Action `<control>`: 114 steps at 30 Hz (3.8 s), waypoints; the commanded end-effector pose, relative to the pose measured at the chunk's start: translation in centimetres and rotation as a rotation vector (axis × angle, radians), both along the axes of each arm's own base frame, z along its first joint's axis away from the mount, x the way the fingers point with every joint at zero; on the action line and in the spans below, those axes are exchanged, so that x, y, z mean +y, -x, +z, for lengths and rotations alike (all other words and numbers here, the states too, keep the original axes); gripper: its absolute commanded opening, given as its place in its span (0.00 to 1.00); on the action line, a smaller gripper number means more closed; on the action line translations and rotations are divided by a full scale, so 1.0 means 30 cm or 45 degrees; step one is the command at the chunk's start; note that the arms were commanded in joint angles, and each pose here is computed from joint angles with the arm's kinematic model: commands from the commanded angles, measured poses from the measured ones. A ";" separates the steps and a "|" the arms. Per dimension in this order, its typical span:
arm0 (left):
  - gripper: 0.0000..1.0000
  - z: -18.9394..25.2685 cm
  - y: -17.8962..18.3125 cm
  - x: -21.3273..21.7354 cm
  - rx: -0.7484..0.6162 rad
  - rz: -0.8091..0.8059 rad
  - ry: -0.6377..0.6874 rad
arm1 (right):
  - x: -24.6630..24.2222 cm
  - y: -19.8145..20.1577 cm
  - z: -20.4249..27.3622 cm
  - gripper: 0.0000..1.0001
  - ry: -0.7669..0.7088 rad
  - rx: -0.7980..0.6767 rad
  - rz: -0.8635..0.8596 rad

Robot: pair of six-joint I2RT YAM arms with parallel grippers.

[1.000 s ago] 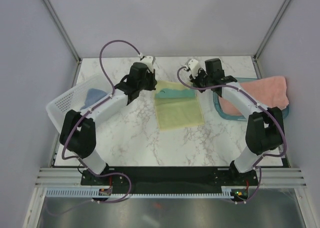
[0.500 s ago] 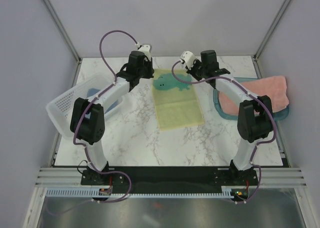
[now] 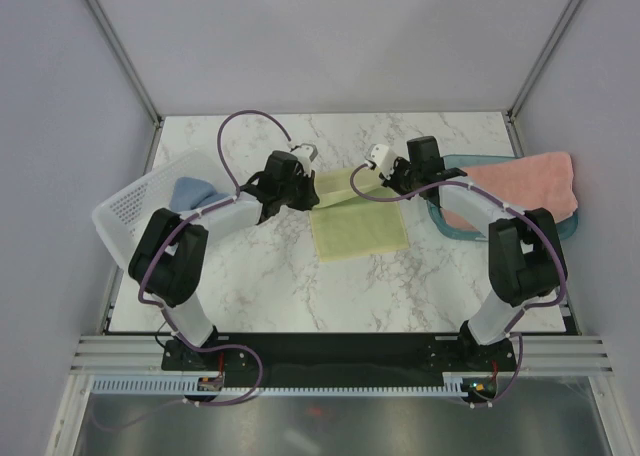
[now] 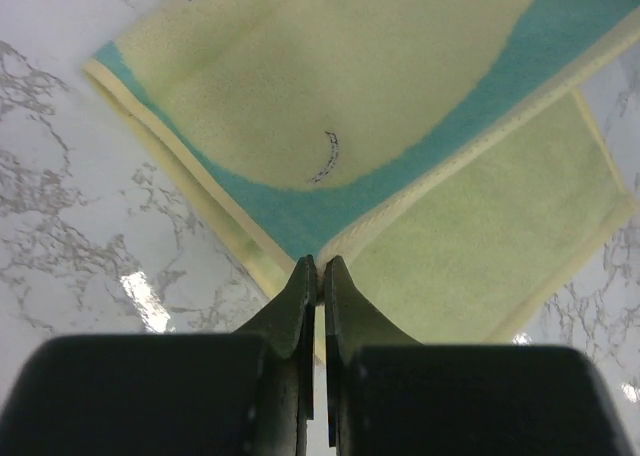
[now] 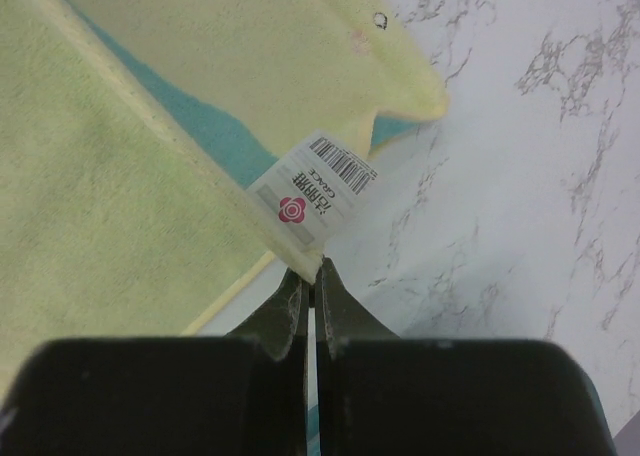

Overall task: Fold and stack the towels
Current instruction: Fold the towel

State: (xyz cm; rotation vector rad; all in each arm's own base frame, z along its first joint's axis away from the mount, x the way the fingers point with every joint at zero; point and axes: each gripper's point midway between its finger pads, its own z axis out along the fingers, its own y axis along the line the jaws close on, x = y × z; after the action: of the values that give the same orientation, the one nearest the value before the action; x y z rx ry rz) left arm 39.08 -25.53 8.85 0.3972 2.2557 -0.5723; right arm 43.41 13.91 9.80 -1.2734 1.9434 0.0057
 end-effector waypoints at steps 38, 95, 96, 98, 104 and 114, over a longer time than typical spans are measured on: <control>0.14 -0.111 0.376 -0.048 0.074 -0.114 -0.037 | -0.050 0.386 -0.135 0.21 0.053 0.246 -0.190; 0.41 -0.265 0.540 0.226 0.410 0.549 -0.406 | 0.063 0.556 -0.008 0.23 -0.811 0.651 -1.356; 0.41 -0.247 0.525 0.205 0.392 0.533 -0.364 | 0.075 0.549 -0.009 0.22 -0.826 0.637 -1.344; 0.42 -0.187 0.537 0.117 0.371 0.398 -0.194 | 0.056 0.536 -0.035 0.18 -0.789 0.603 -1.375; 0.27 -0.017 0.533 -0.106 0.263 0.123 0.204 | 0.041 0.482 -0.019 0.08 -0.738 0.514 -1.350; 0.02 -0.088 0.490 -0.231 0.303 0.004 0.169 | 0.009 0.481 0.104 0.08 -0.826 0.379 -1.305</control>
State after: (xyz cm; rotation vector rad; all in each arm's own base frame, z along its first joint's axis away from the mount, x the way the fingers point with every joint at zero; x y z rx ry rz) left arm 23.73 -30.74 5.49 0.2002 2.4774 -0.7493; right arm 27.55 14.16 10.10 0.2112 2.4558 0.2812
